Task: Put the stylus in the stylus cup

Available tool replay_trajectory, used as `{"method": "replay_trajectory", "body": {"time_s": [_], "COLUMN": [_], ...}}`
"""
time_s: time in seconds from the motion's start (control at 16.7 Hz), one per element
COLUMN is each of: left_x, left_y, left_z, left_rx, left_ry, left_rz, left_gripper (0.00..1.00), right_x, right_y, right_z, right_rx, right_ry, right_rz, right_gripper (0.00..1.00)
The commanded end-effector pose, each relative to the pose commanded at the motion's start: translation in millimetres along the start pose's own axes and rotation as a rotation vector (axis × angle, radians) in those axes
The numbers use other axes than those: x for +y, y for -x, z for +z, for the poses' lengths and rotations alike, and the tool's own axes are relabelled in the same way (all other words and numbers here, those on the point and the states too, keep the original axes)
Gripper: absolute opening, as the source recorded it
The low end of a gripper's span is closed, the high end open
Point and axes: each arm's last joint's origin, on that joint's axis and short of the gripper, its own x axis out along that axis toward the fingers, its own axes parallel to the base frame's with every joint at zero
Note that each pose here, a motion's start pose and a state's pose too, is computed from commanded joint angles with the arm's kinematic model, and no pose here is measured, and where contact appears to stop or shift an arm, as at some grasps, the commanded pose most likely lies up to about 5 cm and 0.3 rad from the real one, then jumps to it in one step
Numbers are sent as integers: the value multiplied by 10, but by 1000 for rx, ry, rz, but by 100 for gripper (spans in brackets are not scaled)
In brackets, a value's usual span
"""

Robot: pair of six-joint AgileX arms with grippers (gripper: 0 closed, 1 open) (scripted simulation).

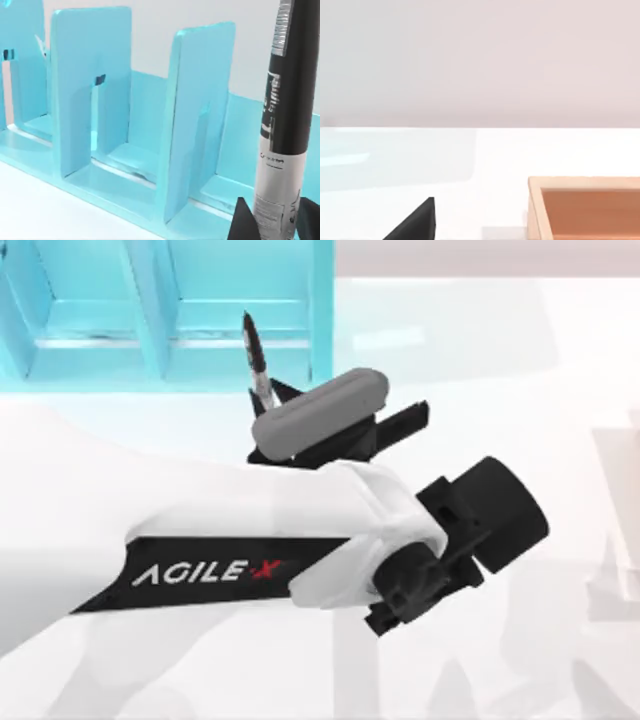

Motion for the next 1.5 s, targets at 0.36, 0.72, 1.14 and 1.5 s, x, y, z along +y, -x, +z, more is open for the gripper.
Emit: {"method": "replay_trajectory", "body": {"time_s": [0.36,0.72,1.14,1.5], "left_x": [12,19,19,19], "left_y": [-8,-18,-18,-18], "left_z": [37,89,89,89], "left_rx": [-26,-50,-50,-50], "left_ry": [-49,-80,-80,-80], "left_rz": [2,1,1,1], "left_gripper": [0,0,38,83], "right_x": [0,0,0,0], "right_y": [0,0,0,0], "right_z": [0,0,0,0], "right_rx": [0,0,0,0], "right_ry": [0,0,0,0], "right_rz": [0,0,0,0], "right_gripper": [100,100,100,100]}}
